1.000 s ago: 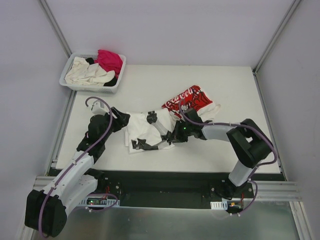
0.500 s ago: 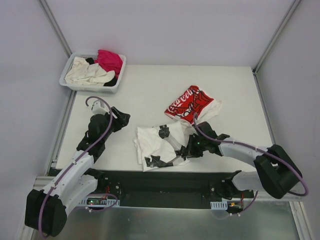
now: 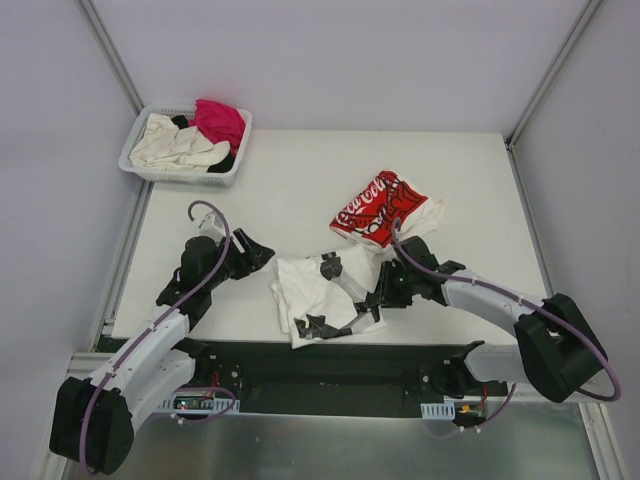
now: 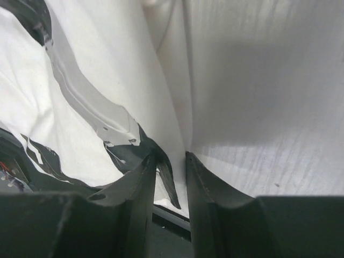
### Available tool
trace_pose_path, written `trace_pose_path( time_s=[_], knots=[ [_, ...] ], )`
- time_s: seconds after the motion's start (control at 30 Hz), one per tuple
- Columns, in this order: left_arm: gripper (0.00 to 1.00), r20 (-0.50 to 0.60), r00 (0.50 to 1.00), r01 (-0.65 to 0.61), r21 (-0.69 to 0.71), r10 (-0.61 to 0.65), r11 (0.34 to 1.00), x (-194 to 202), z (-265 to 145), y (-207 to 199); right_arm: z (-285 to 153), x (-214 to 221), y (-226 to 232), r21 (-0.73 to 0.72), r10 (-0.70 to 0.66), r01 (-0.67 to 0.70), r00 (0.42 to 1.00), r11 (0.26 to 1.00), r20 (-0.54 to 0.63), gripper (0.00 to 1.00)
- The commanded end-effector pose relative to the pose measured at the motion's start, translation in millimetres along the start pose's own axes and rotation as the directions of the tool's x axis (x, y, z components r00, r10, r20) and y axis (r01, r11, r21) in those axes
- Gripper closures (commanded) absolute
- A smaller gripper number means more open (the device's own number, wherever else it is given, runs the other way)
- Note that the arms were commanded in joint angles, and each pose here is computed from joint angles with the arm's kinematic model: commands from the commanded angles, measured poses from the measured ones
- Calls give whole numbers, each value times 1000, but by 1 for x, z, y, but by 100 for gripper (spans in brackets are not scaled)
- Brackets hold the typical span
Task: Fold and stack the t-shirts
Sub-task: Put the neatly folded tshirt into the corner of the board with both arms
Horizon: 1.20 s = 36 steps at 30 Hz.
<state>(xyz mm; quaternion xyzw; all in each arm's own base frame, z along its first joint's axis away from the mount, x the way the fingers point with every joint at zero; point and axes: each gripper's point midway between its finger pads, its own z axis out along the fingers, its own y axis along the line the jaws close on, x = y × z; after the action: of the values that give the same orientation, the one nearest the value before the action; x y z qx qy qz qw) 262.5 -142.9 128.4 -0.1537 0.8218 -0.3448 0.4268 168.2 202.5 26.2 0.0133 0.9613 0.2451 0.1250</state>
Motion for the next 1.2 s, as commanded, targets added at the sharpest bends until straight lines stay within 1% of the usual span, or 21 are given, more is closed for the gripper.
trace_pose_path(
  time_s=[0.0, 0.1, 0.13, 0.17, 0.27, 0.3, 0.57, 0.73, 0.9, 0.97, 1.17],
  knots=[
    [39, -155, 986, 66, 20, -62, 998, 39, -8, 7, -7, -31, 9, -36, 1, 2, 997, 999, 77, 69],
    [39, -229, 966, 130, 31, -120, 991, 60, -13, 9, -14, -45, 6, -33, 13, -9, 992, 999, 128, 64],
    [39, -254, 958, 149, 37, -135, 988, 67, -16, 9, -15, -47, 4, -31, 15, -11, 990, 999, 139, 61],
    [39, -268, 952, 159, 36, -144, 987, 71, -17, 10, -17, -50, 3, -33, 13, -8, 988, 999, 152, 55],
    [39, -304, 935, 197, 21, -182, 980, 86, -23, 16, -20, -59, -2, -29, 22, -17, 984, 999, 177, 46],
    [39, -313, 930, 207, 13, -193, 978, 91, -24, 20, -21, -63, -5, -28, 31, -26, 982, 999, 188, 45],
    [39, -335, 906, 270, -9, -257, 963, 111, -32, 29, -8, -82, -10, -60, 52, -40, 977, 997, 208, 44],
    [39, -353, 893, 288, -30, -280, 957, 121, -35, 33, 6, -84, -6, -93, 66, -50, 982, 994, 175, 44],
    [39, -358, 892, 276, -53, -276, 960, 128, -34, 36, 21, -88, -5, -112, 64, -47, 985, 993, 161, 44],
    [38, -345, 901, 259, -60, -264, 964, 126, -32, 37, 25, -88, -4, -121, 69, -51, 986, 991, 151, 44],
    [38, -362, 902, 228, -65, -236, 971, 126, -27, 34, 28, -84, -2, -147, 90, -70, 987, 987, 134, 44]
  ],
)
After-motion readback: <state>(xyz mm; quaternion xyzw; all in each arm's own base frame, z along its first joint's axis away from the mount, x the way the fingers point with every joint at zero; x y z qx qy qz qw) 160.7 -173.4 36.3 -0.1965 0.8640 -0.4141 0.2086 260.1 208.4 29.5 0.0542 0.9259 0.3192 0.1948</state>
